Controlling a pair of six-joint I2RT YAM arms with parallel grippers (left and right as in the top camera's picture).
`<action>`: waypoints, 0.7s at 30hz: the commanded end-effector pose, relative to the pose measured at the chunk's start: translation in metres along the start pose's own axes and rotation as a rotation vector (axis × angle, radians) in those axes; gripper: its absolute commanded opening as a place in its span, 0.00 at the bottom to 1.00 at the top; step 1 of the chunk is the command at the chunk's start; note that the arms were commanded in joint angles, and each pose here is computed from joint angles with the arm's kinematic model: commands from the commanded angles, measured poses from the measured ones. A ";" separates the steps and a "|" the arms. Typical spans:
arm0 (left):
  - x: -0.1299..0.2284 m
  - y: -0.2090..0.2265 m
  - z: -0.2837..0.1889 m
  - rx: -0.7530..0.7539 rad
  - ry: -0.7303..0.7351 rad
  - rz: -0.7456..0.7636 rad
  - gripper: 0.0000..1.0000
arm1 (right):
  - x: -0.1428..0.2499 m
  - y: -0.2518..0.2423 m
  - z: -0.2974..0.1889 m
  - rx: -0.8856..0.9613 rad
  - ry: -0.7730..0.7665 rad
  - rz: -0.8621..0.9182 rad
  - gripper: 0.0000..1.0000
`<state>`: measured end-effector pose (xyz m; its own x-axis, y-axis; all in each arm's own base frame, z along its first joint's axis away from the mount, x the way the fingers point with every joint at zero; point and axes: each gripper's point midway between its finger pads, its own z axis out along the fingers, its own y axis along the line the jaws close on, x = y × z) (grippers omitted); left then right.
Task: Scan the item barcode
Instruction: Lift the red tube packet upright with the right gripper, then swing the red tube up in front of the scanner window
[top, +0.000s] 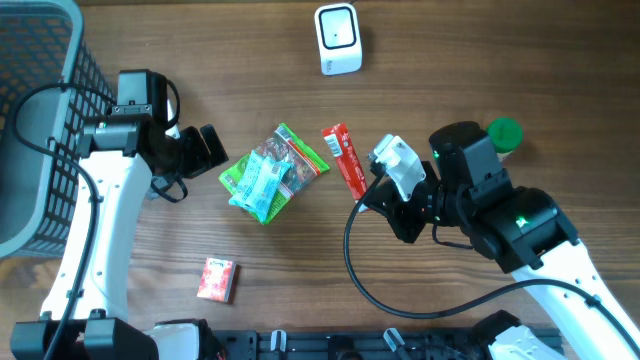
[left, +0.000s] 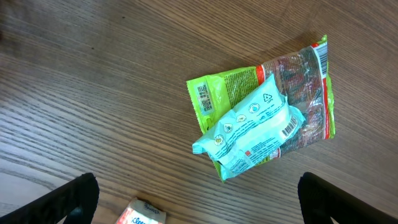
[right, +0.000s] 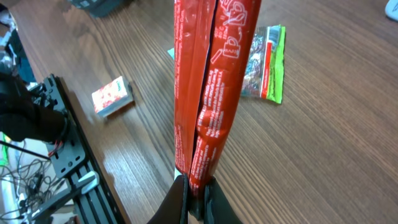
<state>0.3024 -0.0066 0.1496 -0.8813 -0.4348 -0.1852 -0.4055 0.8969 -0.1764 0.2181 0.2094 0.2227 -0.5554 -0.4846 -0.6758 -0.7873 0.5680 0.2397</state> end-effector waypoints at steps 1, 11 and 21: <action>0.000 0.000 0.000 0.006 0.005 0.009 1.00 | -0.012 0.001 -0.007 0.007 -0.036 0.000 0.04; 0.000 0.000 0.000 0.006 0.005 0.009 1.00 | -0.008 -0.011 0.004 0.042 0.003 0.025 0.04; 0.000 0.000 0.000 0.006 0.005 0.009 1.00 | -0.091 -0.035 -0.037 0.212 -0.032 0.048 0.04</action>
<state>0.3023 -0.0067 0.1496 -0.8814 -0.4348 -0.1847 -0.4055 0.8969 -0.1766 0.2632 0.2066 0.2451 -0.6232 -0.4772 -0.6196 -0.7029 0.6890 0.1763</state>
